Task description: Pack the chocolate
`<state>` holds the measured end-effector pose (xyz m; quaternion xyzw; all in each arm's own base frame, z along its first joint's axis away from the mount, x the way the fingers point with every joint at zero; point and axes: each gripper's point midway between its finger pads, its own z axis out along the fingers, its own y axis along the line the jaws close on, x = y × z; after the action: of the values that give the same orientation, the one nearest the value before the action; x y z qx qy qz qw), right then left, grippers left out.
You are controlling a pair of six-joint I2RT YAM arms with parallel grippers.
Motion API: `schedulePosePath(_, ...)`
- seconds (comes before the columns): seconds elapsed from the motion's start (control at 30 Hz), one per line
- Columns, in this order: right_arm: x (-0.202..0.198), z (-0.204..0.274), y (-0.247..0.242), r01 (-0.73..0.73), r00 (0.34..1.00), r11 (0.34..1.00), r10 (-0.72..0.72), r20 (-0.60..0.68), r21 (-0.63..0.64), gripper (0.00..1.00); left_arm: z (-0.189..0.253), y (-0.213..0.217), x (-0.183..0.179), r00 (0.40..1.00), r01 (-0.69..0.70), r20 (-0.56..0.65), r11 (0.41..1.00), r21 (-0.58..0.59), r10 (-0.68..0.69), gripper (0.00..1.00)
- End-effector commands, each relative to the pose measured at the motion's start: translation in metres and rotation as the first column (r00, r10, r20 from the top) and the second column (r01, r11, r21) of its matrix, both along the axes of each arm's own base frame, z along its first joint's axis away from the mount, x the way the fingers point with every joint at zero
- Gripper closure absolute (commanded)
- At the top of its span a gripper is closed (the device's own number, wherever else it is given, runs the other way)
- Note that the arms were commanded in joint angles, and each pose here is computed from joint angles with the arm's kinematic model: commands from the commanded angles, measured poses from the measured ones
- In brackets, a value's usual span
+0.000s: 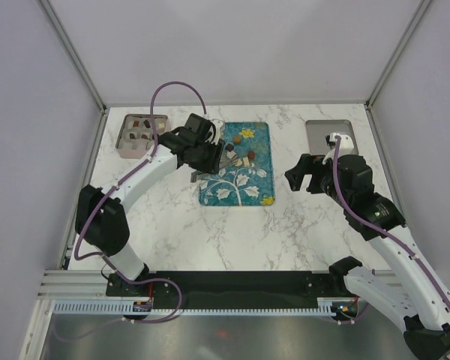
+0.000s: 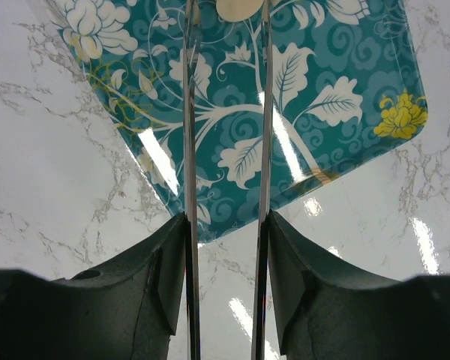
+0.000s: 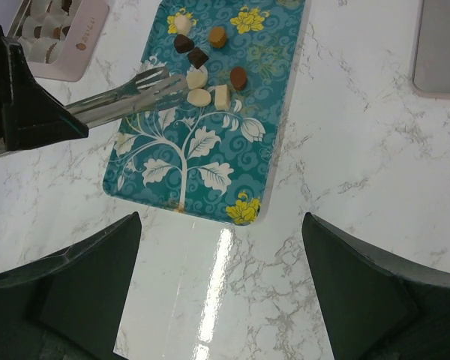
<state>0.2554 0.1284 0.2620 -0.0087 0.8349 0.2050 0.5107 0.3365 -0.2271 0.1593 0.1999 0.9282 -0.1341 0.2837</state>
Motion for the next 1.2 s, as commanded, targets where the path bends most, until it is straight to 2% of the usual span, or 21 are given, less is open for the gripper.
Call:
schedulePosePath(0.0, 0.001, 0.009, -0.003, 0.015, 0.999, 1.000, -0.015, 0.028, -0.005, 0.03, -0.009, -0.011, 0.009, 0.997, 0.067, 0.038, 0.998, 0.001, -0.067, 0.47)
schedulePosePath(0.27, 0.003, 0.011, -0.006, 0.023, 0.999, 1.000, -0.023, 0.037, -0.013, 0.03, -0.038, -0.021, 0.015, 0.996, 0.091, 0.004, 0.996, 0.007, -0.091, 0.47)
schedulePosePath(0.63, 0.002, 0.013, -0.008, 0.030, 0.998, 0.999, -0.029, 0.048, -0.017, 0.03, -0.045, -0.027, 0.011, 0.995, 0.098, -0.030, 0.995, 0.002, -0.098, 0.48)
schedulePosePath(0.93, 0.002, 0.010, -0.007, 0.030, 0.999, 0.999, -0.029, 0.038, -0.013, 0.03, -0.048, -0.023, 0.001, 0.994, 0.084, -0.066, 0.996, 0.022, -0.083, 0.57)
schedulePosePath(1.17, 0.000, 0.014, -0.008, 0.031, 0.998, 1.000, -0.031, 0.048, -0.004, 0.03, -0.028, -0.010, 0.001, 0.998, 0.018, -0.061, 0.998, 0.068, -0.014, 0.67)
